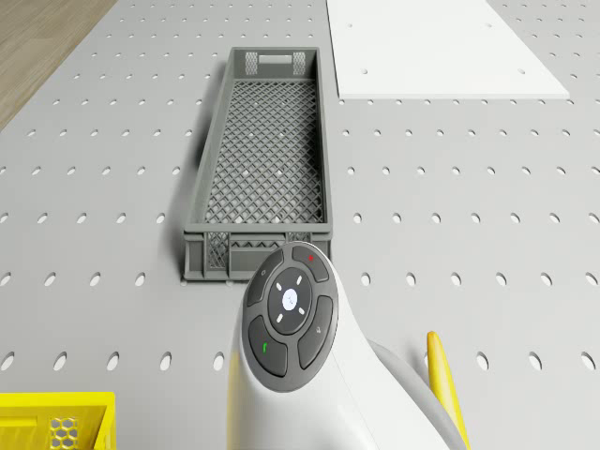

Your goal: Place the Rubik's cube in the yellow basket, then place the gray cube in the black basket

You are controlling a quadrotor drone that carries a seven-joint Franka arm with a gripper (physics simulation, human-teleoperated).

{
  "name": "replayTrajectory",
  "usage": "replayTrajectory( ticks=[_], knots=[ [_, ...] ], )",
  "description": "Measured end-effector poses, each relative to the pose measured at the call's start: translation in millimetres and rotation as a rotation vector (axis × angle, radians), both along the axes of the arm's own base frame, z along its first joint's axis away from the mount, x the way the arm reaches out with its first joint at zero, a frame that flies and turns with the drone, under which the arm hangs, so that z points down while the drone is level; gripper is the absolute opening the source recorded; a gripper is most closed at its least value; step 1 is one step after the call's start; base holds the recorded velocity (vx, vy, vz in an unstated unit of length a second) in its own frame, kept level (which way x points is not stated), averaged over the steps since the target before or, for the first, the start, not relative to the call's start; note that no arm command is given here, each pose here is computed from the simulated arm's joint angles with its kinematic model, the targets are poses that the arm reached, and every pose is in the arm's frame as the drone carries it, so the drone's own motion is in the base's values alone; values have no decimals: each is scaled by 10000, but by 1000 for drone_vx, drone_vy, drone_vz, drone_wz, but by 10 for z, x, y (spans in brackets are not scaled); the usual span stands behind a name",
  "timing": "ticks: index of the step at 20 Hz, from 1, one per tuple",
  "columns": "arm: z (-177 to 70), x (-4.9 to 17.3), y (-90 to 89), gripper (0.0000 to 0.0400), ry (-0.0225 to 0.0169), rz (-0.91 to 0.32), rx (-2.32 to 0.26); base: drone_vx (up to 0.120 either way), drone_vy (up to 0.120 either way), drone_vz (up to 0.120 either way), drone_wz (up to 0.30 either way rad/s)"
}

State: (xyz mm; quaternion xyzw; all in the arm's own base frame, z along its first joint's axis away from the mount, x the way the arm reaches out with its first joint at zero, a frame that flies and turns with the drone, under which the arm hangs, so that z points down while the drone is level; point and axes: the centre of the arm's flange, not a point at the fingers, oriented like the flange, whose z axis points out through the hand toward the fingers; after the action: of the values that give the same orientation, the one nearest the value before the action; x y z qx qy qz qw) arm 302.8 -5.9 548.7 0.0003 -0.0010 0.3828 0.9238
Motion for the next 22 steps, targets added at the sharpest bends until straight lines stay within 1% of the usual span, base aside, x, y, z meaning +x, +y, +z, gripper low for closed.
replayTrajectory(
  ticks=[7,10,11,15,21,22],
  knots=[
    [0,0,0,400,0,0,0,0,0,-120,0],
    [0,0,0,400,0,0,0,0,-93,-120,0],
    [0,0,0,400,0,0,0,0,0,-120,0],
    [24,0,0,400,0,0,0,0,0,0,0],
    [231,0,0,400,-1,0,0,0,0,0,0],
    [264,6,1,400,-1,1,0,0,0,0,0]
  ],
)
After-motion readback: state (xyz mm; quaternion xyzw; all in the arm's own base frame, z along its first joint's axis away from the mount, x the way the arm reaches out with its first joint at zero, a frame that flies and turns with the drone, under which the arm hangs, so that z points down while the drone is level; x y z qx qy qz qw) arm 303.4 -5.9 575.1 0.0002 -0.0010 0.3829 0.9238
